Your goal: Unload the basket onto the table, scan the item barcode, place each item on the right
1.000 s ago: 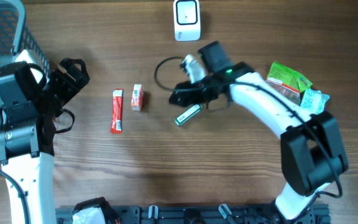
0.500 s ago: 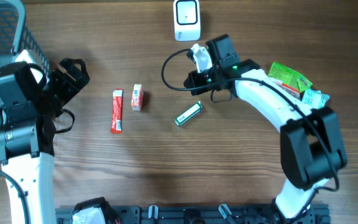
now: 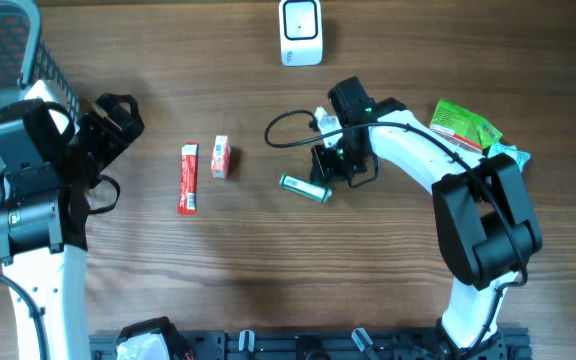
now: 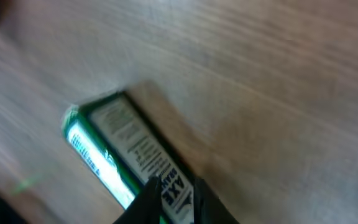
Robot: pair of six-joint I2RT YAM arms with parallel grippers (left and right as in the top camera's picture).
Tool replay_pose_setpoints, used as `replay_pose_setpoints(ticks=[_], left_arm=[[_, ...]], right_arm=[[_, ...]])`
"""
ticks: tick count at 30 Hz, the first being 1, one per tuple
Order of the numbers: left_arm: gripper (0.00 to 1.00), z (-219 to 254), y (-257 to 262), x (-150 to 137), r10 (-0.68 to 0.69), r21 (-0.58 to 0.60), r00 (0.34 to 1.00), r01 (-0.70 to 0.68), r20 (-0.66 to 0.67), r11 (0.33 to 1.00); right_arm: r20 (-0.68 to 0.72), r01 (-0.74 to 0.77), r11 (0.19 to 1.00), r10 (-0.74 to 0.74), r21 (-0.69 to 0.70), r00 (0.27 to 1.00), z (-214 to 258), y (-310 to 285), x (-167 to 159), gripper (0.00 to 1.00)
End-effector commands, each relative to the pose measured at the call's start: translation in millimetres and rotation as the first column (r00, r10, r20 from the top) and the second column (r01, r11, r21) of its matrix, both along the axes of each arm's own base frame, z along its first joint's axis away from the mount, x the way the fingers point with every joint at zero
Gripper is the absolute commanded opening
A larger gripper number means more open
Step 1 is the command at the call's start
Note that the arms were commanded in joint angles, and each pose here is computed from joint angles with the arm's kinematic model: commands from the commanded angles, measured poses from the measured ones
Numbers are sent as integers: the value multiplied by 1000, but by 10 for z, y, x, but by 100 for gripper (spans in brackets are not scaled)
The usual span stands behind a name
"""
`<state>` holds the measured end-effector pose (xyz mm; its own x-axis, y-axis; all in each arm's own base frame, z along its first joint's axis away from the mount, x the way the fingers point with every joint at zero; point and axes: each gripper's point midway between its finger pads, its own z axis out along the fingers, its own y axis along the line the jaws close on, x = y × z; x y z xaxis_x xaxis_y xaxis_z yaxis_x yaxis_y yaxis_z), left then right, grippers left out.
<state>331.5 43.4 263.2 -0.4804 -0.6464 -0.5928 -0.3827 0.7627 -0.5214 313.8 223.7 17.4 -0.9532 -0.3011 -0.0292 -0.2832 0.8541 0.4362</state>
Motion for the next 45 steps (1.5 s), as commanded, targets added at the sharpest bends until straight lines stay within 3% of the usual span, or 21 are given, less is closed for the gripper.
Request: replay_pose_setpoints(ticks=[1,4,8,13,15,19,30,38,45], left_arm=[[100,12,18,0,-2,10,1000,2,5,1000],[100,12,18,0,-2,10,1000,2,5,1000],[100,12,18,0,-2,10,1000,2,5,1000],[100,12,18,0,-2,10,1000,2,5,1000],[100,12,18,0,-2,10,1000,2,5,1000],[100,12,18,0,-2,10,1000,2,5,1000],[100,12,18,0,-2,10,1000,2,5,1000],[100,12,18,0,-2,10,1000,2,5,1000],[100,12,18,0,-2,10,1000,2,5,1000]], right_arm=[[-103,-2,1000,1,-11,995,0,-20,-206,20],[-176,-9,1000,5,-24,984,22,-69,-373,21],[-164,-29,999,24,-27,986,68,-97,-372,23],[-42,-53,998,54,24,998,448,-32,-274,34],[34,-84,996,83,35,996,655,-16,-262,45],[147,-118,993,121,-26,982,871,-4,-277,51],[321,-86,921,219,-381,922,417,-18,-325,51],[354,-117,959,207,-259,912,150,169,-364,59],[383,-103,960,201,-261,902,12,132,-353,55]])
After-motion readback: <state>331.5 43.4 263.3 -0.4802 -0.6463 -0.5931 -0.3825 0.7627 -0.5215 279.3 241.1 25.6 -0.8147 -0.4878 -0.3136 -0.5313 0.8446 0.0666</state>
